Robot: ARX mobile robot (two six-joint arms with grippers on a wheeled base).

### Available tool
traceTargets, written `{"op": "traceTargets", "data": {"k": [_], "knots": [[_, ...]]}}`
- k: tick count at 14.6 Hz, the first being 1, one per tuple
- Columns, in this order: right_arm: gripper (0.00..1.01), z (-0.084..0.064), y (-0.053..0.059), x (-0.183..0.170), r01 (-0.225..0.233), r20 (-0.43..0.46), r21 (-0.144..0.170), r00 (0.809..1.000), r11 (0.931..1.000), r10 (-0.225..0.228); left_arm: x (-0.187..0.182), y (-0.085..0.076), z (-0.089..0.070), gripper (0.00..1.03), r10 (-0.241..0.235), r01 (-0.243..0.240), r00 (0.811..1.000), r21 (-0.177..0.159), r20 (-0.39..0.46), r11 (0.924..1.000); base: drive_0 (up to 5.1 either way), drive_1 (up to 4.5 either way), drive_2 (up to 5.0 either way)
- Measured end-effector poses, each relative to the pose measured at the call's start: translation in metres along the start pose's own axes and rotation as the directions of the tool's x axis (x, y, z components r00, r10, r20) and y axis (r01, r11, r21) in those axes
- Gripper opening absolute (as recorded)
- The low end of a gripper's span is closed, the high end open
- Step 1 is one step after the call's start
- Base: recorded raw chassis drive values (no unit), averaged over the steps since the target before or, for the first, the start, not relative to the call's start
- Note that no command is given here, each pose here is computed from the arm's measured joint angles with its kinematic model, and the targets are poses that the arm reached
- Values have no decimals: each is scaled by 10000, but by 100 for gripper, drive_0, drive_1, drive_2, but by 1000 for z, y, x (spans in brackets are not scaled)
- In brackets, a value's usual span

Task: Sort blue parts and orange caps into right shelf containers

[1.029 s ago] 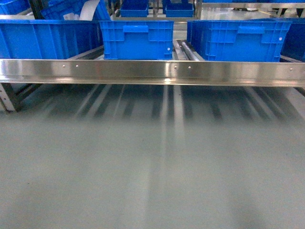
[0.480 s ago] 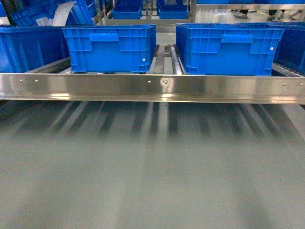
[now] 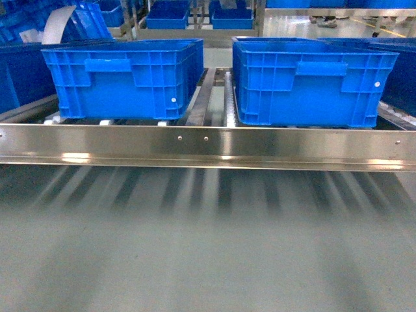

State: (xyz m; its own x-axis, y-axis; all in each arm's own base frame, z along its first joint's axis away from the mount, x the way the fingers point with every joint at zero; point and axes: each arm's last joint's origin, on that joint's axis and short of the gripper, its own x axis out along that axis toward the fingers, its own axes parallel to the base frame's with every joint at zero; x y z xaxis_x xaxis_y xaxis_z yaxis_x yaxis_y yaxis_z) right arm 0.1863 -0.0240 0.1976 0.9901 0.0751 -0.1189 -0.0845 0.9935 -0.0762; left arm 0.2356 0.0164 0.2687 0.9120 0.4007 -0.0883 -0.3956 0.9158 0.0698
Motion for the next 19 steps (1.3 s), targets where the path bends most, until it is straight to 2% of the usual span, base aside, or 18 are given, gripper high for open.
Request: {"op": "traceTargets", "data": {"k": [10,19], "knots": [[44,0,0,0,-21,-13,3,10000,10000,21,0,0,0,62,-4,4,10000,-3,7,10000,14,433,-404],[44,-1,0,1,-25,-53,13,10000,10000,25,0,0,-1,62,-5,5,10000,10,-25,10000,0,0,0]]}}
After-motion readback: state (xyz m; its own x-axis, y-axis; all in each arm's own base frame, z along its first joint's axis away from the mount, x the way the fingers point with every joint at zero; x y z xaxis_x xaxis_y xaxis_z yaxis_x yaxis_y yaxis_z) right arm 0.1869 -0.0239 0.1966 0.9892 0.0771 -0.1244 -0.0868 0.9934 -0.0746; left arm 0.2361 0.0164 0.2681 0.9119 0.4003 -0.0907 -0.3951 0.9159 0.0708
